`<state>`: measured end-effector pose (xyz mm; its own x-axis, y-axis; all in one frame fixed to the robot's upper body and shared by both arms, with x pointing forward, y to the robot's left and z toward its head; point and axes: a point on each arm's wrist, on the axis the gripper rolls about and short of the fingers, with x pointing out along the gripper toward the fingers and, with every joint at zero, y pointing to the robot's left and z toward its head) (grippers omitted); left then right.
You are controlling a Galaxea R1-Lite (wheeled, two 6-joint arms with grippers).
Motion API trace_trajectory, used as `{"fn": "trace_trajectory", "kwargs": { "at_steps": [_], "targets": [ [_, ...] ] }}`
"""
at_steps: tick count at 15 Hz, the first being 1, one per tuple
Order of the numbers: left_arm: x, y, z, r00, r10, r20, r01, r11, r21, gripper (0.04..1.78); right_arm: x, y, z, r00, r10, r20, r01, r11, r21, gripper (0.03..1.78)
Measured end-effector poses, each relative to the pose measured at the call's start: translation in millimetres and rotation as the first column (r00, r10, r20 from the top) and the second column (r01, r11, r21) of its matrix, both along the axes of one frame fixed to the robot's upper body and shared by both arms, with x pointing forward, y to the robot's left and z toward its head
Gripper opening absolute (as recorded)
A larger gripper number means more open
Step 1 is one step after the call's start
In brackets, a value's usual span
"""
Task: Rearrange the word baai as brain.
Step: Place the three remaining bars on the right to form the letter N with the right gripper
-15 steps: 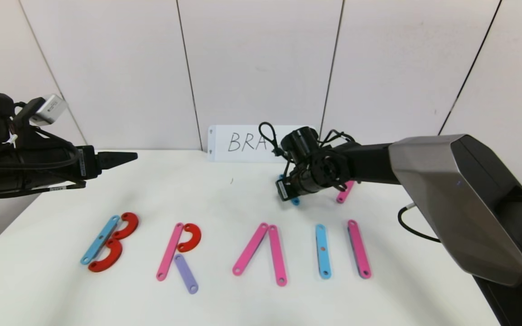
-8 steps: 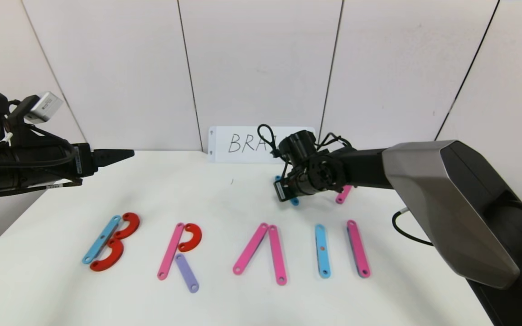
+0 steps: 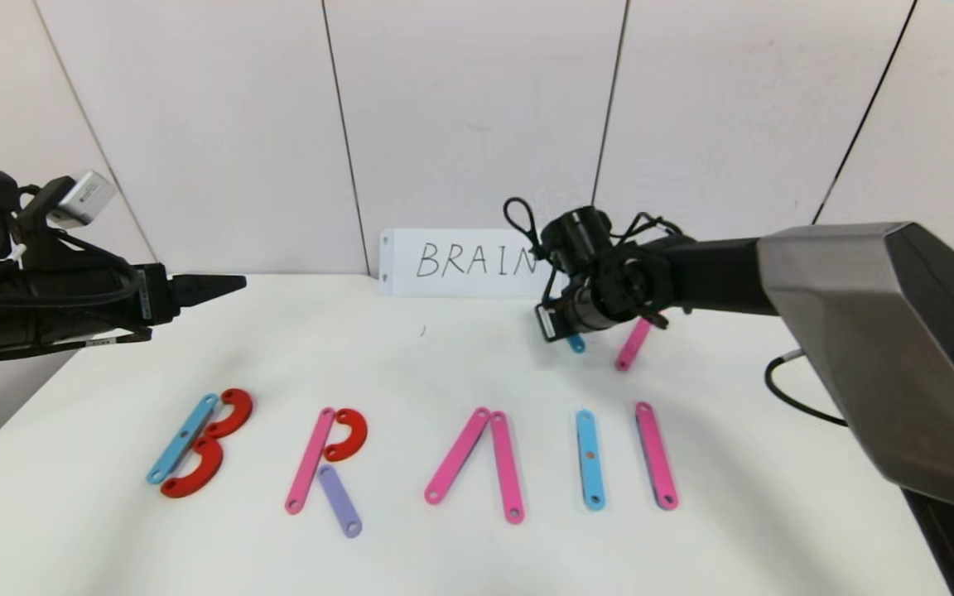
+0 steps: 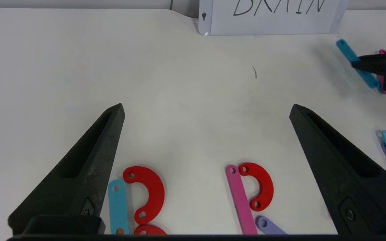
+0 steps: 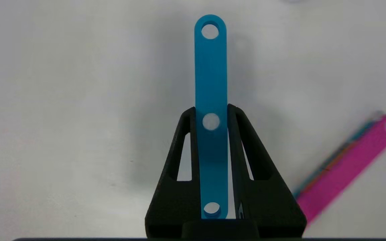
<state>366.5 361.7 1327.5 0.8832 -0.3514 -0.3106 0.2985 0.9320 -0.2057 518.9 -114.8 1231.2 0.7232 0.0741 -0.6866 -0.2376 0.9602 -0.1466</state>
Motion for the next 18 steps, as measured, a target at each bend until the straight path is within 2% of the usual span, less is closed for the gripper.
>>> {"fn": "trace_trajectory", "kwargs": {
  "at_steps": [4, 6, 10, 15, 18],
  "targets": [
    [0, 0, 0, 1.0, -0.012, -0.001, 0.012, 1.0, -0.006, 1.73, -31, -26, 55, 0.998, -0.036, 0.045, 0.035, 0.999, 0.011, 0.29],
    [0, 0, 0, 1.0, -0.018, 0.0, 0.018, 1.0, -0.008, 1.73, -54, -41, 69, 0.998, -0.049, 0.039, 0.049, 0.999, -0.001, 0.29],
    [0, 0, 0, 1.0, -0.018, 0.0, 0.018, 1.0, -0.007, 1.73, -98, -69, 63, 0.997, -0.076, -0.027, 0.075, 0.996, -0.039, 0.29],
    [0, 0, -1, 1.0, -0.018, -0.003, 0.018, 1.0, -0.007, 1.73, -129, -95, 31, 0.994, -0.109, -0.027, 0.109, 0.994, -0.021, 0.29],
    [1, 0, -1, 1.0, -0.018, -0.005, 0.018, 1.0, -0.007, 1.73, -143, -102, 8, 0.994, -0.1, -0.047, 0.099, 0.995, -0.014, 0.29]
  ]
}}
